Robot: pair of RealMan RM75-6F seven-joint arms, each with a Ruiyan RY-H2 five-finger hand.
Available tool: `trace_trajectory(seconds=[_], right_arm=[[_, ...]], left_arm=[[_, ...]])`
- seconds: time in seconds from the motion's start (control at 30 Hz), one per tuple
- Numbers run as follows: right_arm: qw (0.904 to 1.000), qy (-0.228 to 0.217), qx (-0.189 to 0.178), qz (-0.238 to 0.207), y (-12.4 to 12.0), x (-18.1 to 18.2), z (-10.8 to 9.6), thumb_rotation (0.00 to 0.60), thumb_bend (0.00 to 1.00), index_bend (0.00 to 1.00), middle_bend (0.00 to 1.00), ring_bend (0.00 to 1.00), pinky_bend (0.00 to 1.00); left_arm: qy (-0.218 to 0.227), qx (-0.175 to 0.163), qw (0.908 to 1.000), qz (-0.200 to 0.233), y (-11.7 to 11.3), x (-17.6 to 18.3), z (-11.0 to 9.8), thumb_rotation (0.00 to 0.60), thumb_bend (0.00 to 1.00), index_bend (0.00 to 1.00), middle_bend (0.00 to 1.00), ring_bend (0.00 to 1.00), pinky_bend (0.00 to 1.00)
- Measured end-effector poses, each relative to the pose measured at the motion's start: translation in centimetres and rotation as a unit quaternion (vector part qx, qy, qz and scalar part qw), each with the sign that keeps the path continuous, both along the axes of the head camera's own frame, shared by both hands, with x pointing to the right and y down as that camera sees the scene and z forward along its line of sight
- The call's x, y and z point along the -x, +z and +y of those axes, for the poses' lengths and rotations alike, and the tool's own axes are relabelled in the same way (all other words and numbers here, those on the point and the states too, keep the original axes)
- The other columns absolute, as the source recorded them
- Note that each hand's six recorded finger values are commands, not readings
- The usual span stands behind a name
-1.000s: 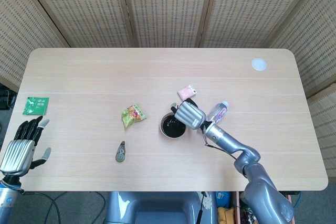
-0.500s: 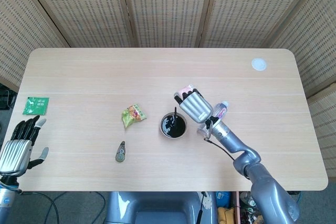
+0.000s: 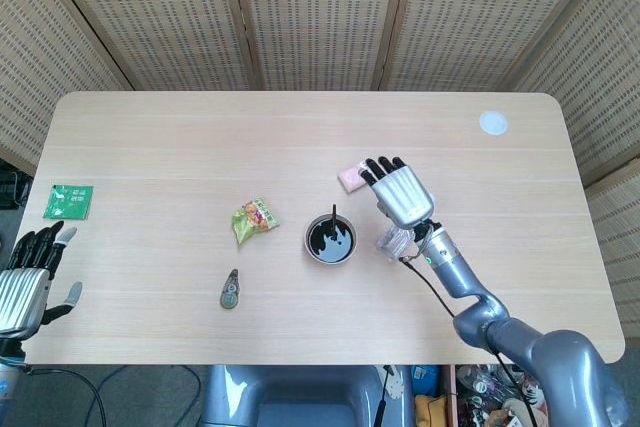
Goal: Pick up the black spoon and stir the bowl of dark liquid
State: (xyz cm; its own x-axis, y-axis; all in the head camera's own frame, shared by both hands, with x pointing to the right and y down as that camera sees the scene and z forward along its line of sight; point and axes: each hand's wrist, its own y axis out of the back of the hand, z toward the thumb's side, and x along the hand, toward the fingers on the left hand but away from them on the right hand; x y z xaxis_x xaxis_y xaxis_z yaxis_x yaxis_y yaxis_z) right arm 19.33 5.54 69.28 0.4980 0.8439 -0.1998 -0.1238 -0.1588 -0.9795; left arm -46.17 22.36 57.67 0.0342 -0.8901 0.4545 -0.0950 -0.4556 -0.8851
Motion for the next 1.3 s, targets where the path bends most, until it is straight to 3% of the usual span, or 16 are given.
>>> trace_trajectory(seconds=[0.27,0.4,0.83,1.3], right_arm=[[0.9954,0.075,0.060,-0.003,-1.1,-4.5,0.8,0.600,0.24,0.26,0.19,0.11,0.25],[0.9915,0.107,0.073,0.004,-1.6,-6.8,1.6,0.600,0.24,0.23,0.17,0.09,0.23],[0.9830,0.173,0.060,0.017,-3.7,-12.3,5.8,0.600,0.24,0.21,0.16,0.06,0.20],[0.9714,0.230,0.056,0.019,-7.0,-17.6,13.3,0.600,0.24,0.21,0.18,0.06,0.20]], left_arm=[[0.004,-0.001,1.0000,-0.005,-0.1,0.2,-0.1,0.600,0.41,0.00,0.00,0.00,0.00],[0.004,0.000,1.0000,-0.009,-0.1,0.3,-0.2,0.600,0.41,0.00,0.00,0.00,0.00],[0.010,-0.006,0.9999,-0.006,-0.3,0.1,-0.1,0.600,0.41,0.00,0.00,0.00,0.00],[0.009,0.010,0.9998,0.011,-1.0,-0.8,3.3,0.600,0.41,0.00,0.00,0.00,0.00]])
